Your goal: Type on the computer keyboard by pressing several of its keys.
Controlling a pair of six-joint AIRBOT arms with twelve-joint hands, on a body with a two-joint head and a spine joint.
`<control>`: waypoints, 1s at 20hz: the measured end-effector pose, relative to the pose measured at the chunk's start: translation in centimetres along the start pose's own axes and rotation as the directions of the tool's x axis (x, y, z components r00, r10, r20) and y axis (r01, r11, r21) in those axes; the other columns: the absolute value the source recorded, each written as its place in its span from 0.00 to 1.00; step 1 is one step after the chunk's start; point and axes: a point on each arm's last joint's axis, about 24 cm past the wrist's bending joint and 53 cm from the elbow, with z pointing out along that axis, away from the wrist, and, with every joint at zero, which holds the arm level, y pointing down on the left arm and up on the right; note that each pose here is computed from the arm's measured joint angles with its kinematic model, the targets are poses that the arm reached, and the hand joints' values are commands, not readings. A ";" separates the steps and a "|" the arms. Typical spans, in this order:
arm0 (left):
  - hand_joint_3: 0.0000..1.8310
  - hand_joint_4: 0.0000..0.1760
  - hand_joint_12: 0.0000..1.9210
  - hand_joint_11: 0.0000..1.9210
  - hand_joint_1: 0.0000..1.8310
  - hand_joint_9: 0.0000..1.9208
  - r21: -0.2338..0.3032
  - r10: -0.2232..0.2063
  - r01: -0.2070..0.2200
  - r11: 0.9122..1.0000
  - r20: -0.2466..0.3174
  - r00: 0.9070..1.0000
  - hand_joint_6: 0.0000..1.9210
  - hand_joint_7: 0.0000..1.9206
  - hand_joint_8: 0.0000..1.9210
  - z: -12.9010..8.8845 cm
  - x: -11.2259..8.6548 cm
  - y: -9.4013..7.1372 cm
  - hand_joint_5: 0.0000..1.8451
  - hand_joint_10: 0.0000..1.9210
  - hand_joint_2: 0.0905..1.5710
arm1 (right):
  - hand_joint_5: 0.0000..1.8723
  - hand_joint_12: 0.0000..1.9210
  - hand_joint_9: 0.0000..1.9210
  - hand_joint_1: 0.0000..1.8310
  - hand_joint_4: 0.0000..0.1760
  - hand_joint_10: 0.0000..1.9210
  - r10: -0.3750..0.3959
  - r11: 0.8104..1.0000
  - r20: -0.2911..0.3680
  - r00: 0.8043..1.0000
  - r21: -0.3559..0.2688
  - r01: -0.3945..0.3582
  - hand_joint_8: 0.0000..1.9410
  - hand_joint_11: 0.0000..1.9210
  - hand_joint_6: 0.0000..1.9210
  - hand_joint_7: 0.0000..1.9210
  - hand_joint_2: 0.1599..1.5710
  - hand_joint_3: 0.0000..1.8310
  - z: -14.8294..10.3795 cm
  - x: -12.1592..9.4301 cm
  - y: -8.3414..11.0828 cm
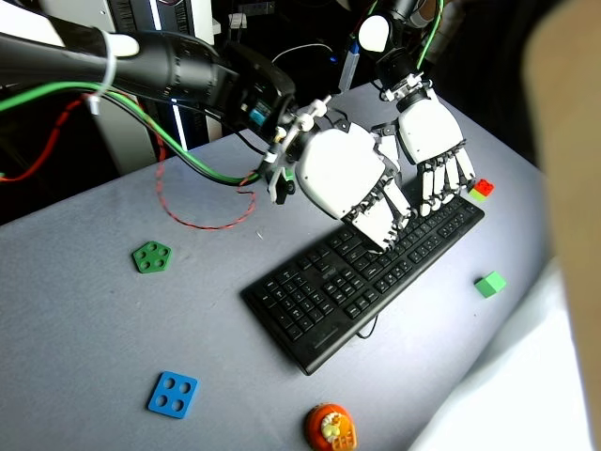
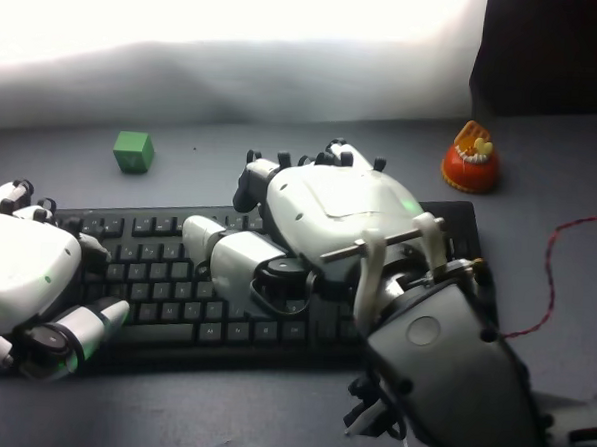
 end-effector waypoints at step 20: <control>0.00 0.00 0.81 0.00 0.19 0.17 -0.016 -0.013 0.016 1.000 0.164 0.986 0.02 0.37 0.01 -3.1 -2.4 0.7 0.37 0.42 0.87 | 0.21 0.90 0.20 0.00 0.00 0.51 0.092 0.993 -0.009 0.996 -0.073 -0.092 0.03 0.02 0.38 0.37 0.80 0.00 -1.2 -1.5 0.7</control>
